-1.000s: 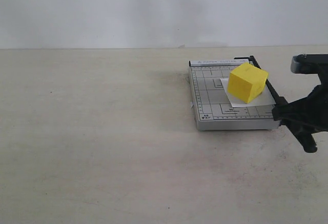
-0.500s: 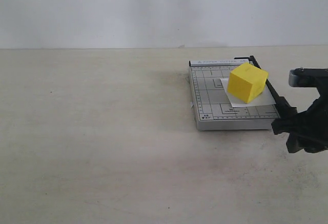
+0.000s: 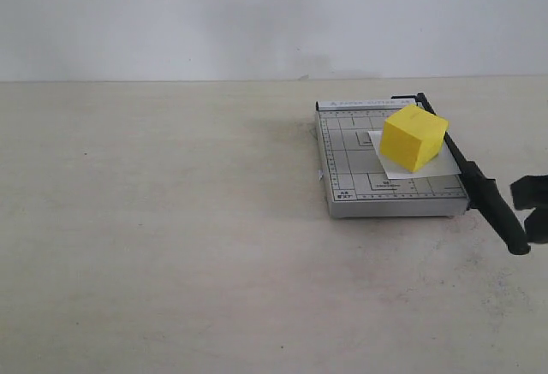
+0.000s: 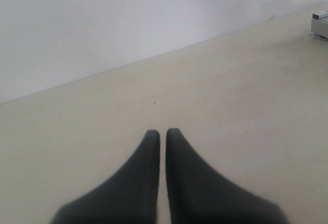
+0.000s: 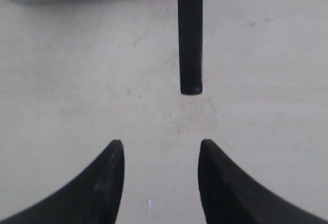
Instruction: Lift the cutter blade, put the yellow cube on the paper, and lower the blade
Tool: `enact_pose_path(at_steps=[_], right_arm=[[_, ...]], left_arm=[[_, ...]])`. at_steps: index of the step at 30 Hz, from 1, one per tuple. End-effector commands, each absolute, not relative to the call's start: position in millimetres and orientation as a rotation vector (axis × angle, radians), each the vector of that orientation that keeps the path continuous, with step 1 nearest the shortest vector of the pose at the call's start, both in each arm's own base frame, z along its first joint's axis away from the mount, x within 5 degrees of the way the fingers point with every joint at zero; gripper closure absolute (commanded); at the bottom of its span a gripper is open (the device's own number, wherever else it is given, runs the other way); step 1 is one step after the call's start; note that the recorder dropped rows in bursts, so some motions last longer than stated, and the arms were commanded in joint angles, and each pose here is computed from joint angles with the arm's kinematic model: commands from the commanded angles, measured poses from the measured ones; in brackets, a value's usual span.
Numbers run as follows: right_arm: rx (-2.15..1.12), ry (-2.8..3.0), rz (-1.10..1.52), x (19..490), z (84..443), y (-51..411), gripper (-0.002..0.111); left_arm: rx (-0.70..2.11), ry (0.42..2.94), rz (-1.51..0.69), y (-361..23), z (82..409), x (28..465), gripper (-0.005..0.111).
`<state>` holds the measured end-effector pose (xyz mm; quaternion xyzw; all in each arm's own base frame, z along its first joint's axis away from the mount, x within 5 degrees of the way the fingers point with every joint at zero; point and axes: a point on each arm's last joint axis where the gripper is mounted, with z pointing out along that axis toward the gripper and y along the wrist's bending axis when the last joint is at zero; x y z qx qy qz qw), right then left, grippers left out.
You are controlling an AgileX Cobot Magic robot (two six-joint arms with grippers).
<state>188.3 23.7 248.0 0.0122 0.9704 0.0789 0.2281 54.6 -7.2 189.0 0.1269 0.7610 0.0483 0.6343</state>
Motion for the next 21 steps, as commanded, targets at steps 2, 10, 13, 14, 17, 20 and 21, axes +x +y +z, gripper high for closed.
enact_pose_path(at_steps=[2,10,13,14,17,20,21], right_arm=[[0.088,2.176,0.246,129.6,265.4,16.9,0.08],[0.039,1.538,0.203,55.0,274.9,6.8,0.108],[0.019,1.49,0.183,46.0,269.5,6.1,0.108],[0.022,1.487,0.188,44.1,268.0,6.1,0.108],[-0.005,1.524,0.163,41.2,263.5,6.1,0.108],[-0.009,1.575,0.169,40.9,258.8,6.9,0.109],[-0.013,1.588,0.165,40.8,257.6,6.9,0.109]], left_arm=[[0.277,1.736,0.107,-6.9,188.4,54.6,0.102],[0.277,1.736,0.107,-6.9,188.4,54.6,0.102],[0.277,1.736,0.107,-6.9,188.4,54.6,0.102],[0.277,1.736,0.107,-6.9,188.4,54.6,0.102],[0.277,1.736,0.107,-6.9,188.4,54.6,0.102],[0.277,1.736,0.107,-6.9,188.4,54.6,0.102],[0.277,1.736,0.107,-6.9,188.4,54.6,0.102]])
